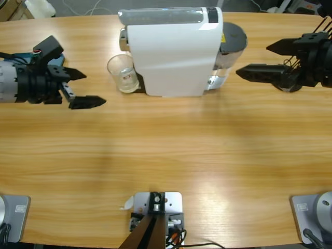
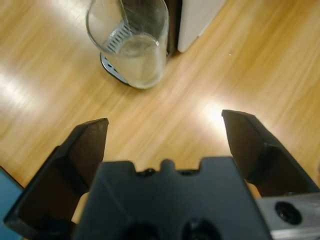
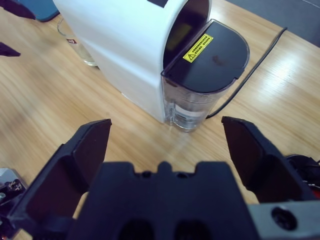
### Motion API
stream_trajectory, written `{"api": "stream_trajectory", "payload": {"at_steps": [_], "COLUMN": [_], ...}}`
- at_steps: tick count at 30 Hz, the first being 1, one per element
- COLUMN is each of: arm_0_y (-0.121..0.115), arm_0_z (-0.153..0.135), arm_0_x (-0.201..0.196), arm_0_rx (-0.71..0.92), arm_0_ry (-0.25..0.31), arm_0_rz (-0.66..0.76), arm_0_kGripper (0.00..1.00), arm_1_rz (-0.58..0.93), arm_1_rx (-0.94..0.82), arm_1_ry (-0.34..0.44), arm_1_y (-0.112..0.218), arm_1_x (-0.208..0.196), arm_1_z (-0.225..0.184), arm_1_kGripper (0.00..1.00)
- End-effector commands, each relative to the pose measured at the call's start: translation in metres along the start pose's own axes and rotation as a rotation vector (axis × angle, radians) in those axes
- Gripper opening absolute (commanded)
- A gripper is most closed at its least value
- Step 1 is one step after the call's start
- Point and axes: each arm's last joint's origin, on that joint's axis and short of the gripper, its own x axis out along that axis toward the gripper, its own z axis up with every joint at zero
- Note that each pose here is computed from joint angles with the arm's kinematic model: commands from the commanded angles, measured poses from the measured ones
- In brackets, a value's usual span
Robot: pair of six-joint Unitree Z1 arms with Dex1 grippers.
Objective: Pour coffee
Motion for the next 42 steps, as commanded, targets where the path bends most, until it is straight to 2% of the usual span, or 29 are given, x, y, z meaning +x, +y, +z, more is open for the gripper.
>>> {"api": "stream_trajectory", "payload": {"at_steps": [1,8,31,35,42], "arm_0_y": [0.010,0.016,0.026,0.027,0.029], "arm_0_z": [0.009,0.020,0.028,0.028,0.030], "arm_0_x": [0.031,0.047,0.073,0.075,0.084], "arm_0_rx": [0.003,-0.001,-0.030,-0.037,-0.036], "arm_0_ry": [0.012,0.004,0.021,0.025,0.037], "arm_0_rz": [0.008,-0.002,-0.013,-0.010,-0.005], "arm_0_kGripper": [0.991,0.991,0.996,0.885,0.899], "arm_1_rz": [-0.008,-0.008,-0.009,-0.009,-0.010], "arm_1_rx": [0.031,0.034,0.043,0.043,0.044], "arm_1_ry": [0.090,0.108,0.124,0.125,0.127], "arm_1_y": [0.000,-0.001,-0.002,-0.002,-0.002], "arm_1_x": [0.019,0.026,0.034,0.035,0.035], "arm_1_z": [-0.013,-0.012,-0.012,-0.012,-0.013], "arm_1_kGripper": [1.000,1.000,1.000,1.000,1.000]}}
